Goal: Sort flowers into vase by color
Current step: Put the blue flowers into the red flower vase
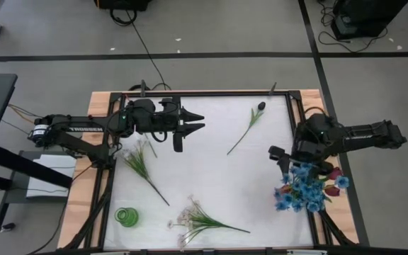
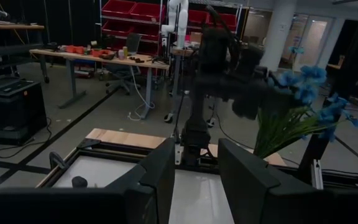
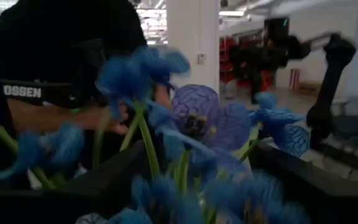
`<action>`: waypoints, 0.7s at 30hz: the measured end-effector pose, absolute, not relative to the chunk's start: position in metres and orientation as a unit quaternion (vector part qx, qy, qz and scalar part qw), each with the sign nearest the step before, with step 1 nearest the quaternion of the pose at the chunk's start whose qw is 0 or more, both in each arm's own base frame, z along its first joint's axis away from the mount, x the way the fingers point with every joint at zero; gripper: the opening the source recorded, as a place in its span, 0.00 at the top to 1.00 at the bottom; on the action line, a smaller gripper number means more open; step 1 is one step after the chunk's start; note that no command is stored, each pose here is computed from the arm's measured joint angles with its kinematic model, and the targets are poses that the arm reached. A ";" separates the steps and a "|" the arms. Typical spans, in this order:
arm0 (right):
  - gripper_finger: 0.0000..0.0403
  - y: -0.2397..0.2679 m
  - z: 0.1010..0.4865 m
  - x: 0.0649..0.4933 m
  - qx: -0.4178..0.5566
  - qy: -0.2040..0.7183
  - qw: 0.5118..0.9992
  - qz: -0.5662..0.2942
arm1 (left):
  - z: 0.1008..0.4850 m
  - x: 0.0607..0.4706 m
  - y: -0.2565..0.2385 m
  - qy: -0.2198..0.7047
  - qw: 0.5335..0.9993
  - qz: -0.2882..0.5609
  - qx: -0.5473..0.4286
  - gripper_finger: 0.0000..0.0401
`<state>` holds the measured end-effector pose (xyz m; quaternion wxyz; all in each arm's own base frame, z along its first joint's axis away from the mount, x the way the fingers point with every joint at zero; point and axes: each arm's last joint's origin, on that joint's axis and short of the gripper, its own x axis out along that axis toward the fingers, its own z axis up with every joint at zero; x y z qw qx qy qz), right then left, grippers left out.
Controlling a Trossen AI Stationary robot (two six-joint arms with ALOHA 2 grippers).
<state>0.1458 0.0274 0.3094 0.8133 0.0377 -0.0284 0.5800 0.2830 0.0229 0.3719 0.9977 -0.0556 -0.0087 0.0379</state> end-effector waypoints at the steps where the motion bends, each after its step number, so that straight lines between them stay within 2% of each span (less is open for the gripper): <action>1: 0.29 0.027 0.314 0.145 0.033 -0.036 0.815 0.577 | 0.372 0.283 0.023 -0.009 0.998 0.038 -0.056 0.69; 8: 0.29 0.018 0.351 0.142 0.013 -0.093 0.854 0.512 | 0.372 0.283 0.023 -0.009 0.998 0.038 -0.056 0.69; 14: 0.29 0.008 0.366 0.147 0.023 -0.115 0.890 0.441 | 0.372 0.283 0.023 -0.009 0.998 0.038 -0.056 0.69; 21: 0.29 0.006 0.362 0.148 0.047 -0.073 0.876 0.475 | 0.372 0.283 0.023 -0.009 0.998 0.038 -0.056 0.69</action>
